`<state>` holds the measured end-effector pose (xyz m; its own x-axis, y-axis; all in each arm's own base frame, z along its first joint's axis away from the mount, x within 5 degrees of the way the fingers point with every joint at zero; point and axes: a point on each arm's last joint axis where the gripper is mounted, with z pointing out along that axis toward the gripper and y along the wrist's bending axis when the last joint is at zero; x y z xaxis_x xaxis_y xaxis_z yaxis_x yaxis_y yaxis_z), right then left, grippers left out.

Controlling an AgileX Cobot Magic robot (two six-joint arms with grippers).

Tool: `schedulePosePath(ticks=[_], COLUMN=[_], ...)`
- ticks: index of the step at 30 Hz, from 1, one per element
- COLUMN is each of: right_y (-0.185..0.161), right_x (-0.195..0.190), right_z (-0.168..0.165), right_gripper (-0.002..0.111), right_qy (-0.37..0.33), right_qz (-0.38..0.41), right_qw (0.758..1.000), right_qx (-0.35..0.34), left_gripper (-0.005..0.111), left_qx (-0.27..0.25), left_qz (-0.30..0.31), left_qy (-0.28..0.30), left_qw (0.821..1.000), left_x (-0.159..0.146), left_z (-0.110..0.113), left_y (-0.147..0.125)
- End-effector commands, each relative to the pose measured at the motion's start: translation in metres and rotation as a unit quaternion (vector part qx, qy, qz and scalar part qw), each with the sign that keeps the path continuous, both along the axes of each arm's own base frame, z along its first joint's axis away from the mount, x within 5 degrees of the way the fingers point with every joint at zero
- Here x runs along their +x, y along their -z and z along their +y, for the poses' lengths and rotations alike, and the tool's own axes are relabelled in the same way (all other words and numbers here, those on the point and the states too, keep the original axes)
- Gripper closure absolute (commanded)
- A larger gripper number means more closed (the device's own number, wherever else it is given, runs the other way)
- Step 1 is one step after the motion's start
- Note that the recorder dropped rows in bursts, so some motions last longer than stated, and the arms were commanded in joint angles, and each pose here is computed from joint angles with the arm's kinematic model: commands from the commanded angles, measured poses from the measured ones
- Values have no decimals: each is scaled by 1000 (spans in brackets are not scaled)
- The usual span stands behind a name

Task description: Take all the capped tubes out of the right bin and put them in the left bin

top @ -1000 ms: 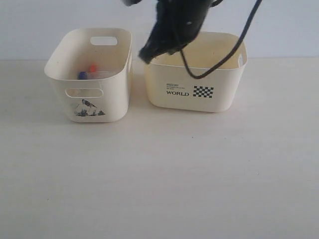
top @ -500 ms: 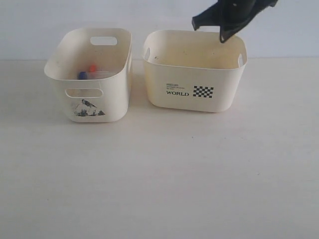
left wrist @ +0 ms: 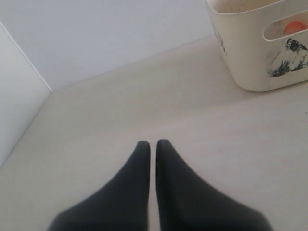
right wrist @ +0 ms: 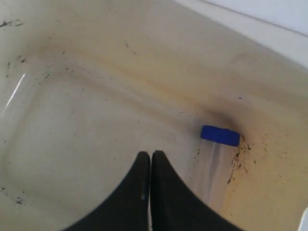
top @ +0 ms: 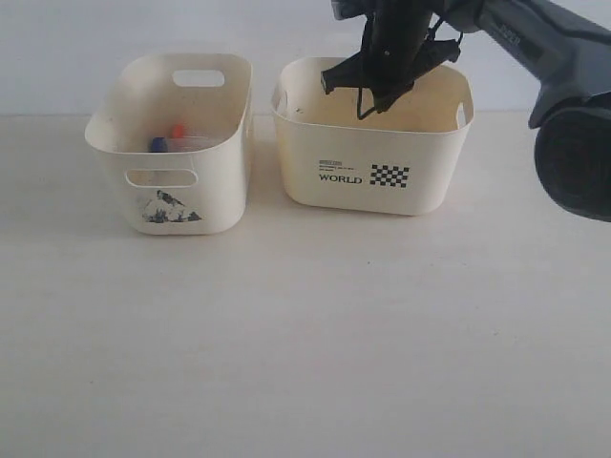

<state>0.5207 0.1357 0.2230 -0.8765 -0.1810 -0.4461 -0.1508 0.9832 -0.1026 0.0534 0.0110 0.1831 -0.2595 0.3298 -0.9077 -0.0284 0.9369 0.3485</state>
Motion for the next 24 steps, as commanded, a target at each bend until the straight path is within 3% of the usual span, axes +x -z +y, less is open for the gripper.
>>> schedulePosePath(ticks=[1,13,20,24], right_y=[-4,9,24,37], right_x=[1,5,-1,0], right_z=[-4,-9,22,25], right_gripper=[109,109,109,109], right_qy=[19,40,-14,-8], right_qz=[-11,-12,4,14], right_qw=[1000,998,999,998], right_qx=[-11,-44,-52,-54], left_gripper=[102,102,102,102], left_qx=[-4,-4,-4,-4], left_qz=[-4,-4,-4,-4], left_qy=[-1,-1,-1,-1], left_qw=[1000,1000,1000,1000], left_x=[0,0,0,0], left_z=[0,0,0,0], left_y=[-2,-2,-2,-2])
